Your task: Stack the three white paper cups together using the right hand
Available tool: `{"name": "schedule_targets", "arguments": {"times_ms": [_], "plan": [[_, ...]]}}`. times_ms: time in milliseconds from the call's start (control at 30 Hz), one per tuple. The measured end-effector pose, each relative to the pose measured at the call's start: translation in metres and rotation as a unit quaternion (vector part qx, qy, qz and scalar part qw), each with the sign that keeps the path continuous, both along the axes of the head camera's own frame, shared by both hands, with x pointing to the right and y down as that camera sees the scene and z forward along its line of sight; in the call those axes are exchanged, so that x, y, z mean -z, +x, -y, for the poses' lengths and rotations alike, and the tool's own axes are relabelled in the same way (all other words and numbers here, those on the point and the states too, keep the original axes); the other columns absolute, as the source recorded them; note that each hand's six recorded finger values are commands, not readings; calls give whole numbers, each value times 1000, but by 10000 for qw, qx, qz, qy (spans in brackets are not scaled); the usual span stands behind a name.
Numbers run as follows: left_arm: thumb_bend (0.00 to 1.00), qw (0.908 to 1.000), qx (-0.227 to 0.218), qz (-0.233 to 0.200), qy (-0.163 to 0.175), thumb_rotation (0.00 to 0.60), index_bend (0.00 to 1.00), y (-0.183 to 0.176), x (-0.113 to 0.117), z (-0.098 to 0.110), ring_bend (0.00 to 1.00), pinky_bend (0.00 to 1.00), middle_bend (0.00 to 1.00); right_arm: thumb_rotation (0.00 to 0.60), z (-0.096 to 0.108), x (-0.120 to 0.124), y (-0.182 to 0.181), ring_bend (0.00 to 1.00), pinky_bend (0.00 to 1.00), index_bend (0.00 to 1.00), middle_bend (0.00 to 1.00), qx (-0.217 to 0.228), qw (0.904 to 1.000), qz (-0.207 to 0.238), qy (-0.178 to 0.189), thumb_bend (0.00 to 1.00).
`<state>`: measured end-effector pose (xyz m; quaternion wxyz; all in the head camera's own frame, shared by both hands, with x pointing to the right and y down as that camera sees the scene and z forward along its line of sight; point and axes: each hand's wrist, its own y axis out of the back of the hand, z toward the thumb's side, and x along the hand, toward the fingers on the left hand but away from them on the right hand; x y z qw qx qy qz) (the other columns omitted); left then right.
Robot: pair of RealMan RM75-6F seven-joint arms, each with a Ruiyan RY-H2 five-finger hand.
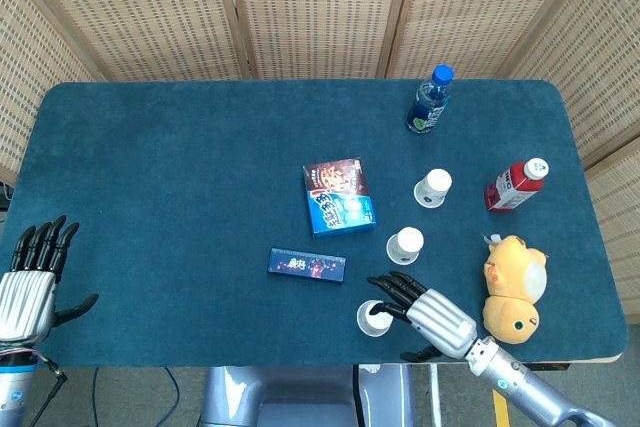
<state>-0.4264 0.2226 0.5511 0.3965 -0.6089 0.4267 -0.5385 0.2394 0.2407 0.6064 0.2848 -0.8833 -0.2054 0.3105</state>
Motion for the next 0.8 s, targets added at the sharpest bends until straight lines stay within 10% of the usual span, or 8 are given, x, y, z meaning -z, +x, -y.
{"name": "schedule_targets", "arguments": {"times_ms": [800], "plan": [[79, 10000, -11, -26, 6, 600, 0, 0, 1, 0, 0, 0, 0, 600, 12, -47, -3, 0, 0, 352, 0, -316, 9986, -359, -239, 155]]}}
